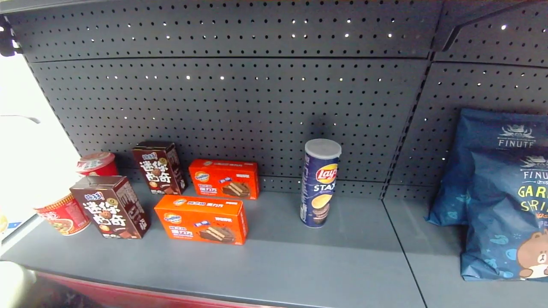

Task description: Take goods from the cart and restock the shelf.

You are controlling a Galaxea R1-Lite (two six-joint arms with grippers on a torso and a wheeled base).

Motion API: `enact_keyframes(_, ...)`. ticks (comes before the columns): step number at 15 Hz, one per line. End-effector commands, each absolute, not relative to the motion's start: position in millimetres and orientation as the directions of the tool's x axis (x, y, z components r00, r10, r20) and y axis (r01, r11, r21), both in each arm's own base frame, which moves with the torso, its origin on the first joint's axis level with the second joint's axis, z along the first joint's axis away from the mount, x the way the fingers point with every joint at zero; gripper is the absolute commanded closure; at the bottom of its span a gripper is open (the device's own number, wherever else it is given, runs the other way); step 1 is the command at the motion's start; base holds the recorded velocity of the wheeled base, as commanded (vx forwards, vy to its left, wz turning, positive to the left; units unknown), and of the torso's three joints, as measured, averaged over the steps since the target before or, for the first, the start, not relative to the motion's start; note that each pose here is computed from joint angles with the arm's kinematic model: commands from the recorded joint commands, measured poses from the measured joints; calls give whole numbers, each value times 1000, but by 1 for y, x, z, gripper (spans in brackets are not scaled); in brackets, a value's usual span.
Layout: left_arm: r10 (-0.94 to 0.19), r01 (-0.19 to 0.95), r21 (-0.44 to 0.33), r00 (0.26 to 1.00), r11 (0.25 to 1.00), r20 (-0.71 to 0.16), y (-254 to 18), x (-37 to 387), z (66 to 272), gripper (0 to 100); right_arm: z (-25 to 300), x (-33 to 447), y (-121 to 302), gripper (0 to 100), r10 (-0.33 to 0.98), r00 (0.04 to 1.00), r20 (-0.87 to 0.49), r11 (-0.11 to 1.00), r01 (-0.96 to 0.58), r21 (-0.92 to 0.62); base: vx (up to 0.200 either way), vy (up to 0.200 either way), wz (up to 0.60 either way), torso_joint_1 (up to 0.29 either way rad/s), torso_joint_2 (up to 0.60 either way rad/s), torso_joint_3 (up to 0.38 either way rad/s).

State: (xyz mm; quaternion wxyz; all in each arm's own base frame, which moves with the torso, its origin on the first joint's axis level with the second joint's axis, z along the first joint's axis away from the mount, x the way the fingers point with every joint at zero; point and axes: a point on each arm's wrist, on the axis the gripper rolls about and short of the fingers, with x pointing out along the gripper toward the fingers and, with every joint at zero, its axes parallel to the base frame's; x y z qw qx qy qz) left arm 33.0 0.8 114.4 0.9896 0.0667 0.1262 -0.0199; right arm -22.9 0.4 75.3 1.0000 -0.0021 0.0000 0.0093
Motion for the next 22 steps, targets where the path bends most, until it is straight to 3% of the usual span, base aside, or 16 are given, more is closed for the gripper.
enact_keyframes(1,-136,154,145,983,977,-124,-3,6,115,100,75,-23,0,0,18,1000,0,1000,-18,-6,0,0,0,0,0,0)
enact_keyframes(2,-168,183,155,980,971,-105,-3,-2,112,100,76,-23,0,0,12,1000,0,1000,-12,-17,0,0,0,0,0,0)
enact_keyframes(8,-76,92,185,993,978,-87,0,-11,118,100,76,-22,1,0,54,999,-9,997,-54,-53,0,0,0,0,0,0)
enact_keyframes(9,-73,88,186,994,979,-86,0,-11,119,100,95,-24,1,0,52,998,23,998,-53,39,0,0,0,0,0,0)
enact_keyframes(10,-76,93,185,993,978,-93,0,-11,117,100,174,-6,1,0,74,997,25,969,-77,236,0,0,0,0,0,0)
enact_keyframes(12,-81,99,184,991,978,-104,0,-10,114,100,209,7,2,0,163,986,40,987,-163,-2,0,0,0,0,0,0)
enact_keyframes(15,-81,97,185,993,978,-90,0,-11,118,100,200,21,5,0,207,977,-60,963,-214,-165,0,0,0,0,0,0)
enact_keyframes(20,-76,100,183,988,978,-131,-1,6,152,100,204,65,18,0,315,908,-277,921,-363,-144,0,0,0,0,0,0)
enact_keyframes(22,-78,106,172,984,979,-162,-1,13,156,100,201,89,31,0,366,856,-364,889,-438,-136,0,0,0,0,0,0)
